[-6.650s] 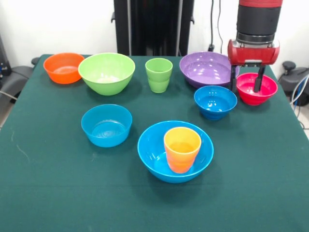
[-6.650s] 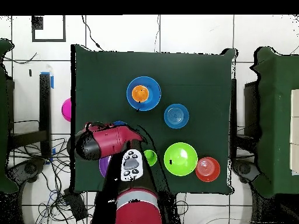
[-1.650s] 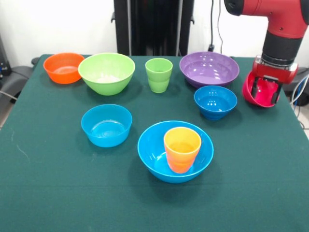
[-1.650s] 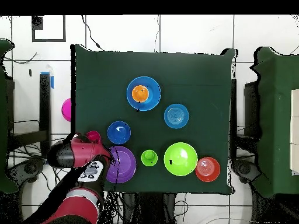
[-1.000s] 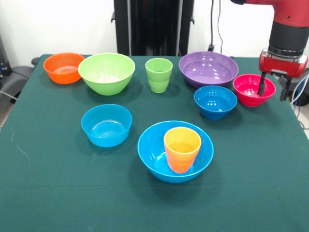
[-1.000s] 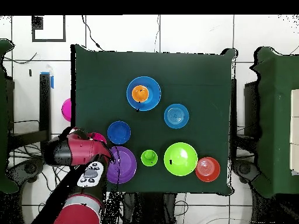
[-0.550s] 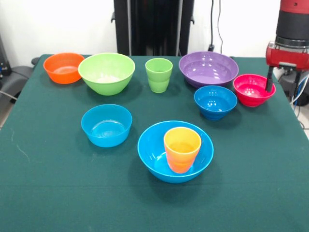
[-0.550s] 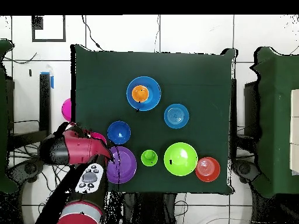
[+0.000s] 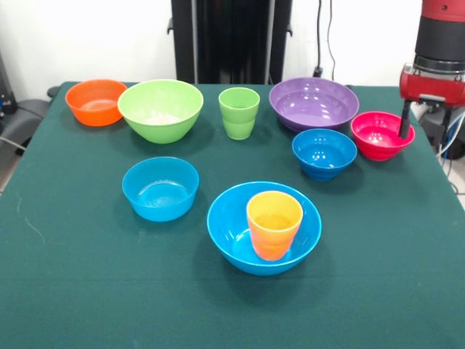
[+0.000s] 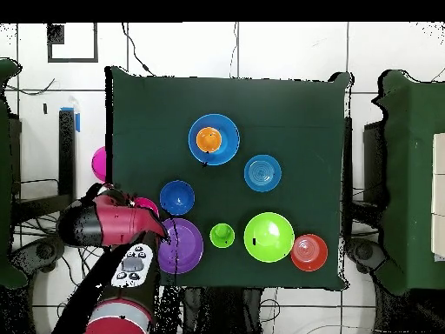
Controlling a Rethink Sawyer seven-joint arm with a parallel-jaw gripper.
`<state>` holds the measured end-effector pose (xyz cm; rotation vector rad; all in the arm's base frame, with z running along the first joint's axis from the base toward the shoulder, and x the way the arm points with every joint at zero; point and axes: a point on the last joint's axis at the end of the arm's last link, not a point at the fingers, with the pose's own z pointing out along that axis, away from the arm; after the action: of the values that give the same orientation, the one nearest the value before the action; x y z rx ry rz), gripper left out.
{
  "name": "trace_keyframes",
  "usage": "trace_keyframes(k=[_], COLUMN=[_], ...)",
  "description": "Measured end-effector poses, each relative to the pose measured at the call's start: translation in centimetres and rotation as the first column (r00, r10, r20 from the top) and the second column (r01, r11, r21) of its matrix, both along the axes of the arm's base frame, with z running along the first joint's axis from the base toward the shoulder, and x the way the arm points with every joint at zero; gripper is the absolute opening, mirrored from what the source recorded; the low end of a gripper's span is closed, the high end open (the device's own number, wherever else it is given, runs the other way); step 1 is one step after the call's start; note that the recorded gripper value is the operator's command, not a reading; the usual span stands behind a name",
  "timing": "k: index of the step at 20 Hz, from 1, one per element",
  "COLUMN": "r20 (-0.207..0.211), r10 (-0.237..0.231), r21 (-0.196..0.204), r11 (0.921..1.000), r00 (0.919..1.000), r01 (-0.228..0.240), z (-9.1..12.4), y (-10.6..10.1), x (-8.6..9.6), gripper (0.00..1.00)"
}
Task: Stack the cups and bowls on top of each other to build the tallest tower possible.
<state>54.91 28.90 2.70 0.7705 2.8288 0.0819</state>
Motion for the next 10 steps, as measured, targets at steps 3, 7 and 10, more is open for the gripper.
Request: trace_keyframes(k=[3, 7, 10], r20=[-0.010, -0.020, -0.028], r10=[0.008, 0.017, 0.017], r21=[-0.011, -0.022, -0.025], r11=[0.9999, 0.9996, 0.9995], r00=[0.9999, 0.9997, 0.9995], r01=[-0.008, -0.017, -0.018], z=[-0.6, -1.2, -1.7], y=[0.1, 0.3, 0.2], x=[-0.6, -1.3, -1.5], gripper=[1.00, 1.00, 1.00])
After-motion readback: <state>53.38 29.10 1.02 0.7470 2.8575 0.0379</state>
